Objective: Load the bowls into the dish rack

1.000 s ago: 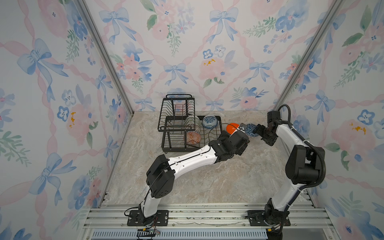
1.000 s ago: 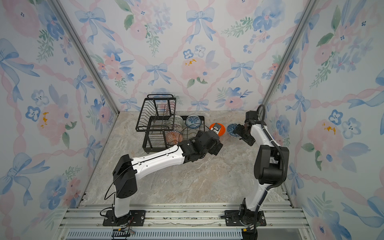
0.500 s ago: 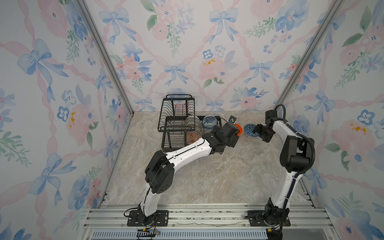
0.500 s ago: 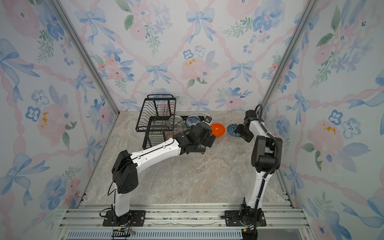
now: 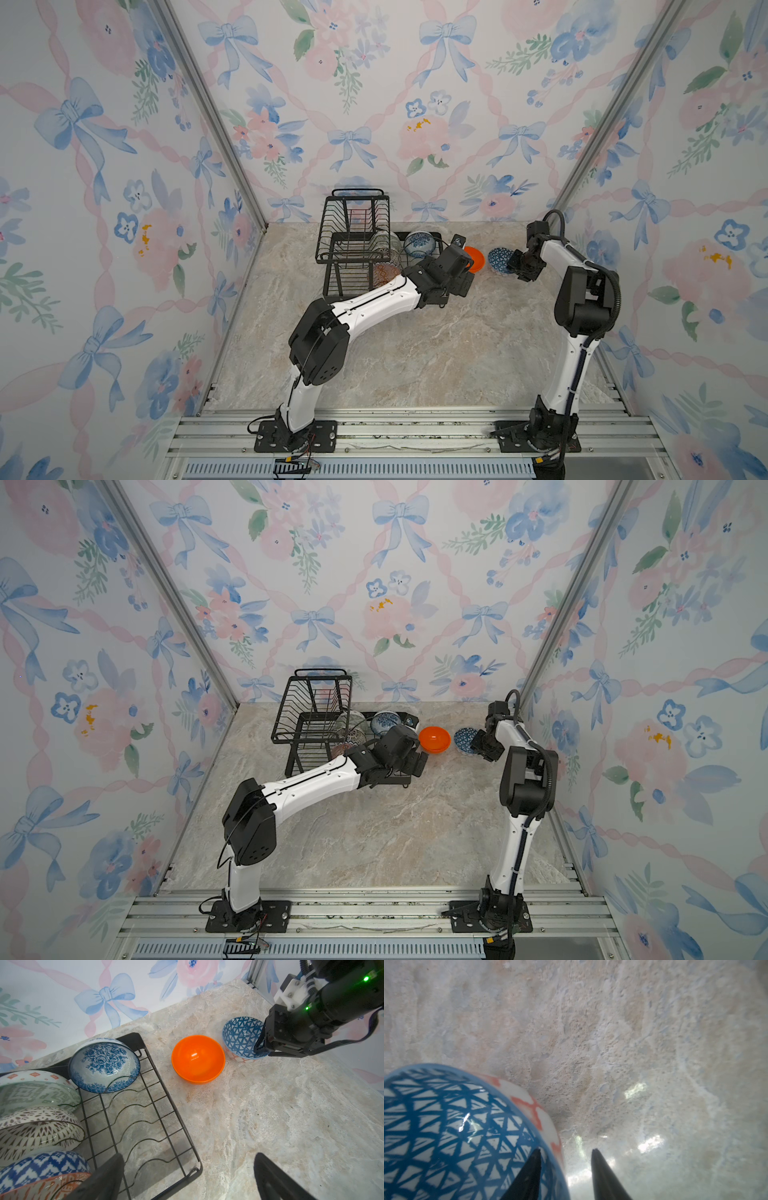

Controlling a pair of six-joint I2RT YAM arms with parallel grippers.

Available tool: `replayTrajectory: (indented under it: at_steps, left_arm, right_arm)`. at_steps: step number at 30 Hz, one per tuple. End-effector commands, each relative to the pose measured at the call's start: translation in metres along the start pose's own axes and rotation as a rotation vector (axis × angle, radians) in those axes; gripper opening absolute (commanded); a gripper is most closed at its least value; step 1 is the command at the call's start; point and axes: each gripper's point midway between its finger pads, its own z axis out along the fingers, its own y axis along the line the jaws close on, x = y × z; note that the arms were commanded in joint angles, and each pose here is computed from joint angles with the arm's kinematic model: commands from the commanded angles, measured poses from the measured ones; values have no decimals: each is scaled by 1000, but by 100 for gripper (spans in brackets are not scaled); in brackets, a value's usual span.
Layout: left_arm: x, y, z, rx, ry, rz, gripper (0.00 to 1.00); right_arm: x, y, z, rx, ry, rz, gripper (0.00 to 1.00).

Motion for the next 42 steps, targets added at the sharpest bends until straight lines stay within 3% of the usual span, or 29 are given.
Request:
replayTrajectory:
  at_steps: [1, 8, 17, 28, 37, 42]
  left_arm:
    - [-5, 7, -3, 12, -3, -55, 98]
    - [-15, 18, 1, -1, -18, -86, 98]
    - [-16, 24, 0, 6, -14, -123, 98]
    - [-33, 21, -8, 30, -48, -149, 98]
    - [-46, 13, -36, 85, -81, -152, 98]
    - [-53, 11, -53, 134, -93, -211, 98]
  right_arm:
    - [-4, -5, 4, 21, 4, -10, 36]
    - [3, -11, 17, 47, 34, -30, 18]
    - [-5, -15, 2, 65, 16, -23, 1]
    - [-2, -19, -44, 53, -23, -39, 0]
    - [12, -18, -86, 11, -76, -30, 0]
    - [18, -11, -113, -20, -129, -48, 0]
